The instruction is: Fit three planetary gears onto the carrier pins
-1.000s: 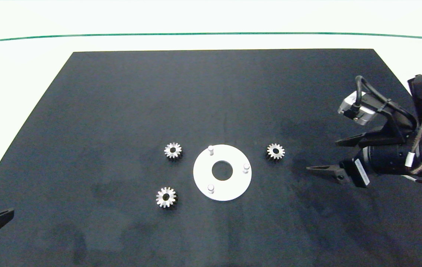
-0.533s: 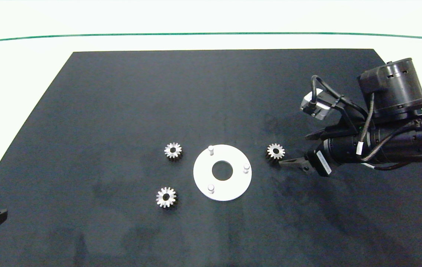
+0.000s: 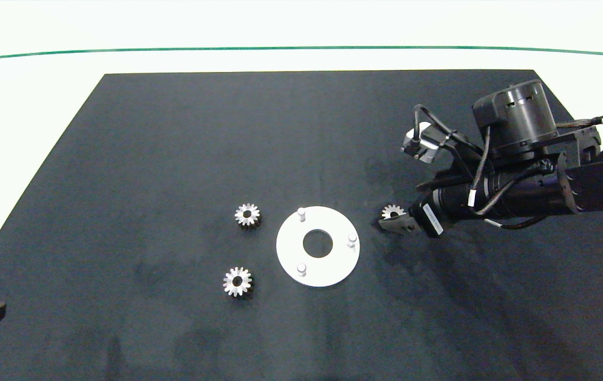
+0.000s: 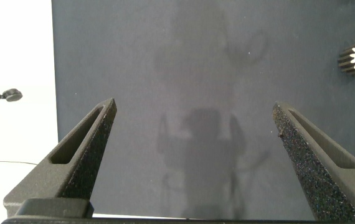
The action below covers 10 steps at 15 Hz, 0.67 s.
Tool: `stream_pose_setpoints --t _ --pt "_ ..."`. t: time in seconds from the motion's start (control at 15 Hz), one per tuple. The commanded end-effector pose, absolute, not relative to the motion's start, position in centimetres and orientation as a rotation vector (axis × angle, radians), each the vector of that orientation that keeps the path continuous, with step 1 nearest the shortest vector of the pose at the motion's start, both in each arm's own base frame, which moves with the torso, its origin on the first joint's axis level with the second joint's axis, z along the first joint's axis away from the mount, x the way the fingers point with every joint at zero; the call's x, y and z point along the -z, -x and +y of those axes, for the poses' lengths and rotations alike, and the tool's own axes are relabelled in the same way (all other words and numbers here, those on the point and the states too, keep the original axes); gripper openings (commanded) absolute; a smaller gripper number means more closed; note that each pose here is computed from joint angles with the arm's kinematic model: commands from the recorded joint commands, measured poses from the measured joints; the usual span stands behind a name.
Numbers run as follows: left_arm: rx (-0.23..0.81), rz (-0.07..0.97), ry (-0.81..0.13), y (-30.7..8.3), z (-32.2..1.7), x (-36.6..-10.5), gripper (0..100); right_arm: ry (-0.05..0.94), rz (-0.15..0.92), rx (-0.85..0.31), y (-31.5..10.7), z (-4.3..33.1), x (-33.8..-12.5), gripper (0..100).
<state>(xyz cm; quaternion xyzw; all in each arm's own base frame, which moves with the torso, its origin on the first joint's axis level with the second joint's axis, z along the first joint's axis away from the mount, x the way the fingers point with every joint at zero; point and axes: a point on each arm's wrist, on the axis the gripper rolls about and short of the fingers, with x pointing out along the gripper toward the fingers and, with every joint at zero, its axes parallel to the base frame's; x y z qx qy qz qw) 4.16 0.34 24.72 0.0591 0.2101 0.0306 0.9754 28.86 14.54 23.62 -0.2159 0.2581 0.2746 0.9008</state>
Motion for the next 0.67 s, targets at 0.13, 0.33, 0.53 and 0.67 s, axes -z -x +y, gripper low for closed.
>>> stream_pose_setpoints --t 0.13,0.33,0.53,0.67 --pt "-0.063 0.420 -0.121 -3.9 0.3 -24.7 100 0.457 0.559 -0.567 -29.9 15.1 -22.7 100" --pt "-0.061 0.419 -0.121 -3.6 0.3 -24.6 100 0.464 0.579 -0.564 -30.4 15.4 -21.9 100" --pt "-0.062 0.415 -0.121 -3.5 0.3 -24.7 100 0.470 0.577 -0.565 -30.6 15.5 -21.9 100" --pt "-0.062 0.412 -0.121 -3.4 0.3 -24.7 100 0.488 0.577 -0.560 -30.8 15.6 -21.8 99"
